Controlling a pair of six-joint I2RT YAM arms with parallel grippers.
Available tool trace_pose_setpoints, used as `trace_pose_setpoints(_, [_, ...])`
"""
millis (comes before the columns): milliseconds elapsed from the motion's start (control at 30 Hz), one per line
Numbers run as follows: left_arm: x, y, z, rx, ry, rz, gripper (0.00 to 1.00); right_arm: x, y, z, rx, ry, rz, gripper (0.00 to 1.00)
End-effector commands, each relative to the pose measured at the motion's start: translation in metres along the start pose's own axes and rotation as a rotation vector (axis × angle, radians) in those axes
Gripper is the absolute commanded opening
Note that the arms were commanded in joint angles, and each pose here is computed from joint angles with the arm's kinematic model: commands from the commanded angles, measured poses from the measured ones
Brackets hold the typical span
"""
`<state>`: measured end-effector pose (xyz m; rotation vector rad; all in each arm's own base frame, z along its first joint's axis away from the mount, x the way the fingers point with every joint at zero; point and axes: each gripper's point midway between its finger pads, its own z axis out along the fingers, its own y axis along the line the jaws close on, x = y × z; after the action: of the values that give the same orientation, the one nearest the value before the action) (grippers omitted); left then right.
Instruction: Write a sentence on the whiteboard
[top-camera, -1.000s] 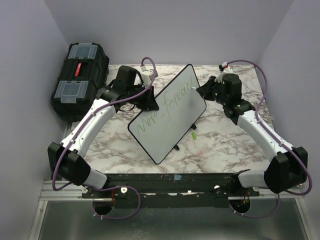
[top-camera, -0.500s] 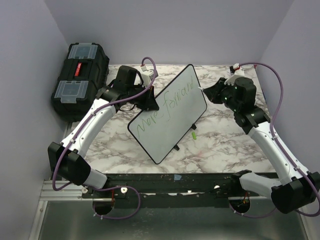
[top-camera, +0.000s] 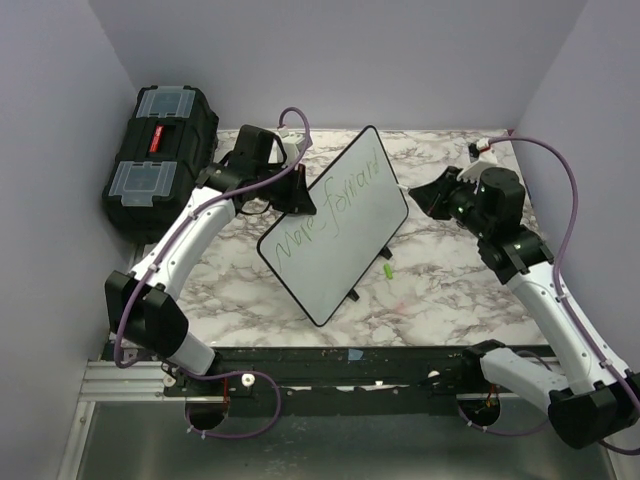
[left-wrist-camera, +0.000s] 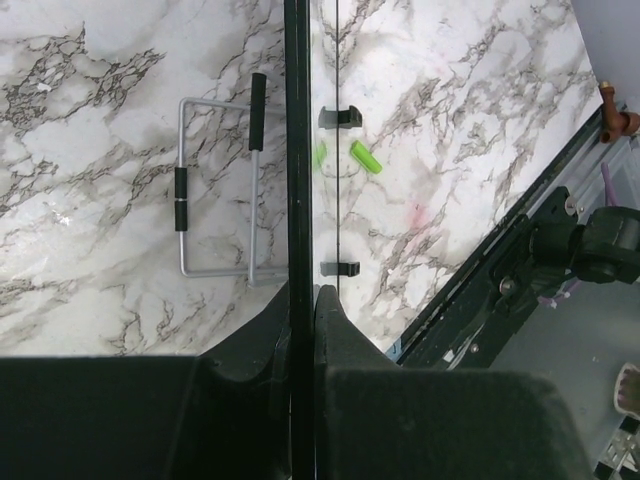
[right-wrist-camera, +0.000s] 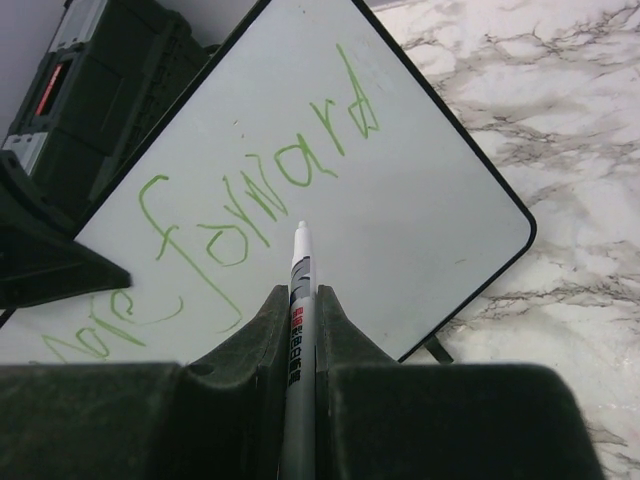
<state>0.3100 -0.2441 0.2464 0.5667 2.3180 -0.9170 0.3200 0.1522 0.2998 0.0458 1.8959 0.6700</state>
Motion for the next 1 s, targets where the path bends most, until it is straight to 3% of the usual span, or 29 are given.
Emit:
trace_pose_setpoints(0, [0.018,0.061,0.018,-0.216,0.085,0.083,0.0,0.011,0.012,-0.016,-0.056,0.03,0.024,0.01])
trace_pose_setpoints(533, [0.01,0.076,0.018,-0.253,0.092,0.074,0.0,0.057,0.018,-0.01,-0.141,0.188,-0.003,0.01])
trace_pose_setpoints(967, [0.018,0.076,0.024,-0.227,0.091,0.068,0.0,0.096,0.066,-0.022,-0.161,0.206,-0.198,0.01])
